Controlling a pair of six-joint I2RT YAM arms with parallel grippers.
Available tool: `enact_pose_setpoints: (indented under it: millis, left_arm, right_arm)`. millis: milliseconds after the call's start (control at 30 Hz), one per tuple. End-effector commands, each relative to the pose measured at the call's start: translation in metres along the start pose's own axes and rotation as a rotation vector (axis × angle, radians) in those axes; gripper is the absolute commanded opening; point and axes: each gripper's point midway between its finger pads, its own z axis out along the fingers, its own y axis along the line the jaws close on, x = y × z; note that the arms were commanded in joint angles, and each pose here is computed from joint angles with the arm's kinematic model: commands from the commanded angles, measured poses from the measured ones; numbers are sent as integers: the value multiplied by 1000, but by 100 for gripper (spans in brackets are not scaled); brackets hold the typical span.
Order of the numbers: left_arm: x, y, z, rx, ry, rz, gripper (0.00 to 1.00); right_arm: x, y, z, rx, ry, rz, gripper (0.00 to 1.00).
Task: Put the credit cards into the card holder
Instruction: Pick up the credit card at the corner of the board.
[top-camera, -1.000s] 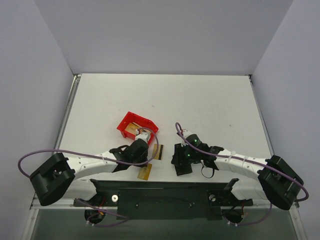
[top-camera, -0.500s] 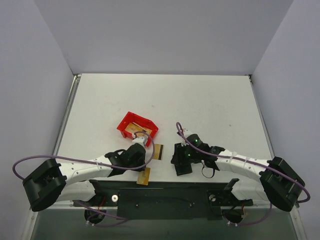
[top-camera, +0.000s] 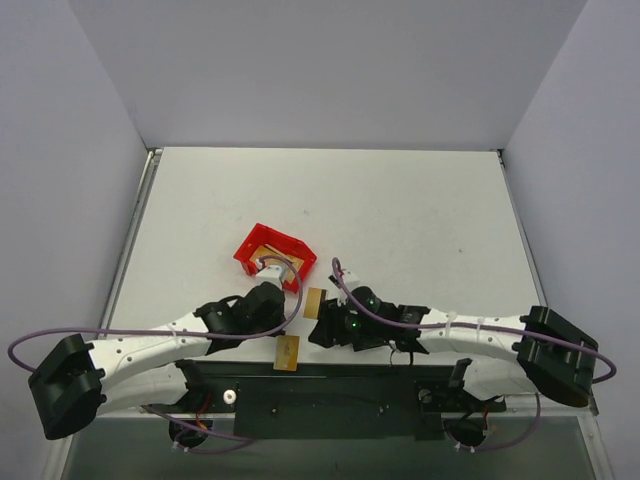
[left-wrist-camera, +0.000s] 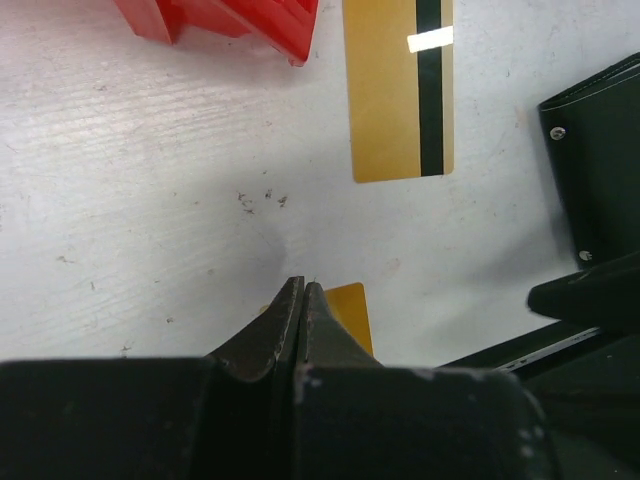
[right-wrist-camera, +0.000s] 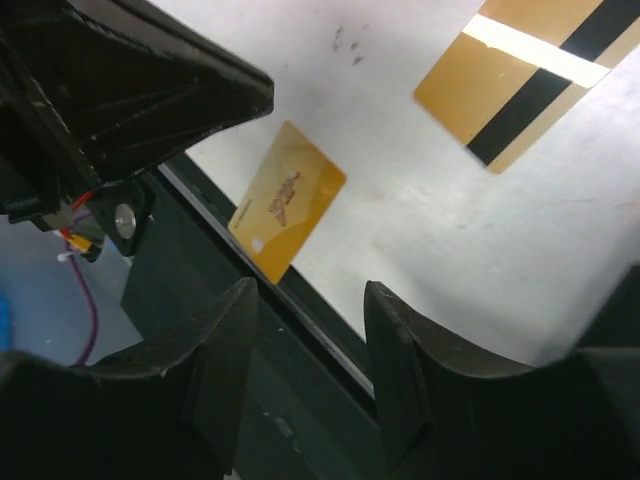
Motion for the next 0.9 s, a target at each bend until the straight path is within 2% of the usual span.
enact_pose_setpoints:
  millis: [0, 67, 300, 633, 867]
  left_arm:
    - [-8, 3, -11, -3, -35, -26, 0]
    - [-4, 7, -12, -8, -29, -33, 0]
    - [8, 16, -16, -30, 15, -35, 0]
    - [30, 23, -9, -25, 60, -71, 0]
    - [41, 17, -1, 11, 94, -71, 0]
  right_arm:
    - [16, 19, 15, -41, -46, 200, 45]
    - [29, 24, 19, -41, -37, 220, 48]
    - [57, 43, 30, -67, -19, 304, 49]
    - [75, 30, 51, -42, -27, 428, 46]
    - [72, 29, 63, -59, -41, 472, 43]
